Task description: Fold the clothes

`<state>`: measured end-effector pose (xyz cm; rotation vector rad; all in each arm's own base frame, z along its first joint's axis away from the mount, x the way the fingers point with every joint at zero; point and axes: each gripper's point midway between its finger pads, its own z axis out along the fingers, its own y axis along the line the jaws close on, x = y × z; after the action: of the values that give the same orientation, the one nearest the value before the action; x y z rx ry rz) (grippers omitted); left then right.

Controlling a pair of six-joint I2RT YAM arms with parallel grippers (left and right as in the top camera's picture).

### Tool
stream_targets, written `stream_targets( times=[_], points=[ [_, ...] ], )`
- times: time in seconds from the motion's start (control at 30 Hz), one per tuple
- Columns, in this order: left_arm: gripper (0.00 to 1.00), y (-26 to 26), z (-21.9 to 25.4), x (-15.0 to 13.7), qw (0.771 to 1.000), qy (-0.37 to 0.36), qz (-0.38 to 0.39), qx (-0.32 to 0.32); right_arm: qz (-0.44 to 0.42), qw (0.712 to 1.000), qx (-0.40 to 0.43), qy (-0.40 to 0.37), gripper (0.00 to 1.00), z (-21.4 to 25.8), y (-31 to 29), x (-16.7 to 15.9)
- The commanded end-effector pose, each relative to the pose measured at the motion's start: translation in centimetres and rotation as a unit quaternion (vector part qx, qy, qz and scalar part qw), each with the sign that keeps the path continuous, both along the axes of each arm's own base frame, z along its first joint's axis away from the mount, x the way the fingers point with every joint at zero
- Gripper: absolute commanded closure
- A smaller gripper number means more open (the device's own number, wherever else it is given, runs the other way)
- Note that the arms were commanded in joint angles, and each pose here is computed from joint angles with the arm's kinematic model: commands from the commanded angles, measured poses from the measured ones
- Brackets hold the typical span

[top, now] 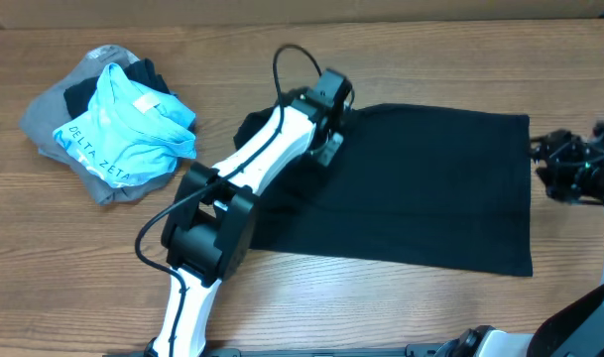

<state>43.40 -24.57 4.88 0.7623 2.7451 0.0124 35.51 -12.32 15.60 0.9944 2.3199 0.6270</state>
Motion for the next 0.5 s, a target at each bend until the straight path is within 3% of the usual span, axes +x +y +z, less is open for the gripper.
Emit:
stream_targets(
  times=[0.0, 0.27, 0.47],
  points=[
    [0.96, 1.6, 5.4, 3.1, 0.997, -0.064, 0.036, 0.014, 0.019, 0.999, -0.046, -0.022, 0.34, 0.6, 0.6, 2.2],
    [0.96, 2.8, 10.6, 3.3, 0.996, -0.076, 0.047, 0.024, -0.021, 0.983, -0.181, 0.011, 0.33, -3.5, -2.1, 6.2],
    [0.96, 3.5, 11.1, 2.2, 0.997, -0.057, 0.044, 0.039, -0.038, 0.981, -0.192, -0.005, 0.32, -6.8, -4.5, 8.9]
  ],
)
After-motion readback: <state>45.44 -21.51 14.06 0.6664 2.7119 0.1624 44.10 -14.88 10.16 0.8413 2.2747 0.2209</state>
